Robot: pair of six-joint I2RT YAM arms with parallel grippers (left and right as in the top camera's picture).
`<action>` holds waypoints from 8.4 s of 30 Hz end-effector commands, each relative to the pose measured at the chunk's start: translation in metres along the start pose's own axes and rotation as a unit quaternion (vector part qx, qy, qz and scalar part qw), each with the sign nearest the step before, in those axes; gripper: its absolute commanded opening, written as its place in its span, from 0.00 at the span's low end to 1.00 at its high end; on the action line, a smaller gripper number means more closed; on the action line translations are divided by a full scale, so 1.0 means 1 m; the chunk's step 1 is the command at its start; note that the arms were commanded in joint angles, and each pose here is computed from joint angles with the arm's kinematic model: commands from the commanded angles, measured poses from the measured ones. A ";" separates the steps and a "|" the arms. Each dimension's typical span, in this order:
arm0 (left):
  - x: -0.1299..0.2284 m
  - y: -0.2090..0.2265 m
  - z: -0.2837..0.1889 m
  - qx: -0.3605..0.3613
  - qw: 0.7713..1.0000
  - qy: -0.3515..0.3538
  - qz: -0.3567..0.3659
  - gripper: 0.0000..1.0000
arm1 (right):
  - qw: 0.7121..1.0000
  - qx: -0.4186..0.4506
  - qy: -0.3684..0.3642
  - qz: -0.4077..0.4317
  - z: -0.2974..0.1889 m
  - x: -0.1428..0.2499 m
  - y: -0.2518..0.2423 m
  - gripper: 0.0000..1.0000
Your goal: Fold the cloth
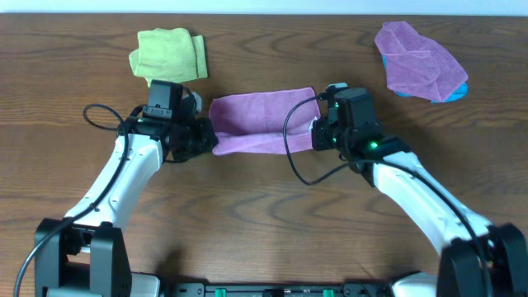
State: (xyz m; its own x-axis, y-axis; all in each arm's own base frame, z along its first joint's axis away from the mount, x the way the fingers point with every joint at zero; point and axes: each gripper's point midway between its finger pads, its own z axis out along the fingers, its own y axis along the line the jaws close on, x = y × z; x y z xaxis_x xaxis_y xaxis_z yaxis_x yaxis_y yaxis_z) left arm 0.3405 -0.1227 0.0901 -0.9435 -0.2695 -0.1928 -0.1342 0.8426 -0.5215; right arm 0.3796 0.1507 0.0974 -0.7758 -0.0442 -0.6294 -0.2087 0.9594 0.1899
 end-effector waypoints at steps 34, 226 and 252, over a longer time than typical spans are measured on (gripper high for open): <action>-0.111 0.026 0.094 0.015 0.984 -0.171 -0.048 0.06 | 0.994 0.084 -0.035 -0.066 0.111 -0.054 -0.035 0.01; -0.123 0.038 0.059 0.039 0.997 -0.040 0.056 0.06 | 0.995 -0.045 -0.003 0.085 0.088 -0.056 -0.024 0.01; -0.113 0.071 0.057 -0.049 0.997 -0.023 0.062 0.06 | 0.998 0.041 0.020 0.040 0.092 -0.033 -0.023 0.01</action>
State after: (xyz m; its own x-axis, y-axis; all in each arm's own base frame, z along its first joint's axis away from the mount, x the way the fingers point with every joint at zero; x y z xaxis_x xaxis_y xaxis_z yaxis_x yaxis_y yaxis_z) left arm 0.4402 -0.0671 0.0107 -0.9584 -0.1823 -0.2195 -0.0725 0.8997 -0.4304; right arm 0.4571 0.1598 0.0329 -0.8416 0.0423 -0.5384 -0.0884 0.9727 0.2146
